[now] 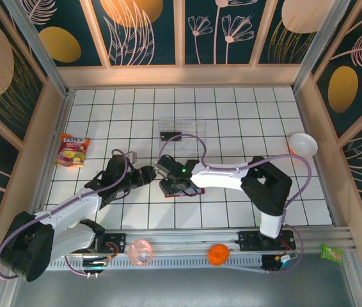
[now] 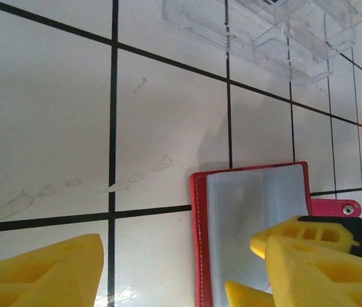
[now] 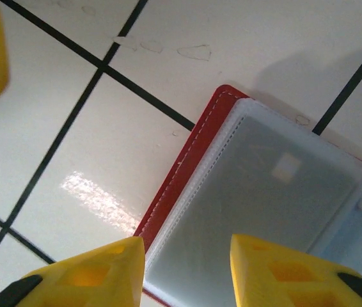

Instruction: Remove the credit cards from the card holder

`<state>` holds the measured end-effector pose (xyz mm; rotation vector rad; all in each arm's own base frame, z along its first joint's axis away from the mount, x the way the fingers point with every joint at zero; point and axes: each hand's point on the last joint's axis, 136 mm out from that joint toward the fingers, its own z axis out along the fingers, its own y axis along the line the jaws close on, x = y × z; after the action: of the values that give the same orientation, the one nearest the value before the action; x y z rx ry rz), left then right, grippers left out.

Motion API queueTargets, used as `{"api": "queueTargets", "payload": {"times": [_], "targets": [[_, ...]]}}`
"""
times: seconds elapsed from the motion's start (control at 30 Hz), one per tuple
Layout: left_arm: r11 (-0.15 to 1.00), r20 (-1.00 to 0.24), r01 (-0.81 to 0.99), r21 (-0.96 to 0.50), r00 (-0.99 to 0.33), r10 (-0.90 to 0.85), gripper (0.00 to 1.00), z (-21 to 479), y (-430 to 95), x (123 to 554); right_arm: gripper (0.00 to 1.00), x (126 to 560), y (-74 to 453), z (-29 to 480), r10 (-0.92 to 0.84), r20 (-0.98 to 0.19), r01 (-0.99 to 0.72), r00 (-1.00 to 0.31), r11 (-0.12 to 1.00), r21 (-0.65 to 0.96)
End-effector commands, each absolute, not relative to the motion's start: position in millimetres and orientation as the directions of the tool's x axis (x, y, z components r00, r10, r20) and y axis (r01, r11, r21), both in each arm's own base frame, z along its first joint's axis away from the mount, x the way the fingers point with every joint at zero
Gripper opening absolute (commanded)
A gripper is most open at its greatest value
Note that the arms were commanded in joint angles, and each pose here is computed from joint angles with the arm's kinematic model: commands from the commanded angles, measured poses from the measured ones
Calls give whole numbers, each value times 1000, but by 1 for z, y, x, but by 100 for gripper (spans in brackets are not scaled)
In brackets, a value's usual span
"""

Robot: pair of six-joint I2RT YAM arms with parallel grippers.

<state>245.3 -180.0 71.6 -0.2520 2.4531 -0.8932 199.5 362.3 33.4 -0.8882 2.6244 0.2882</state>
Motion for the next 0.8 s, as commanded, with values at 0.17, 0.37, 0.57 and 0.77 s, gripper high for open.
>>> {"api": "queueTargets", "payload": {"times": [0.17,0.37,0.57,0.77], "targets": [[771,-407,39,-636,-866,-292,64,72,-184,245,30,190,343,5,-591,-321,-615,-740,788,-33],[741,-384,65,-669,-883,-270,55,71,-197,243,10,193,355,21,-546,-385,-610,-744,791,56],[717,-356,91,-691,-907,-227,42,66,-218,237,0,196,371,47,-457,-474,-605,-752,765,221],[707,-329,99,-700,-924,-196,33,59,-231,230,0,198,376,61,-385,-493,-581,-780,738,342]]}}
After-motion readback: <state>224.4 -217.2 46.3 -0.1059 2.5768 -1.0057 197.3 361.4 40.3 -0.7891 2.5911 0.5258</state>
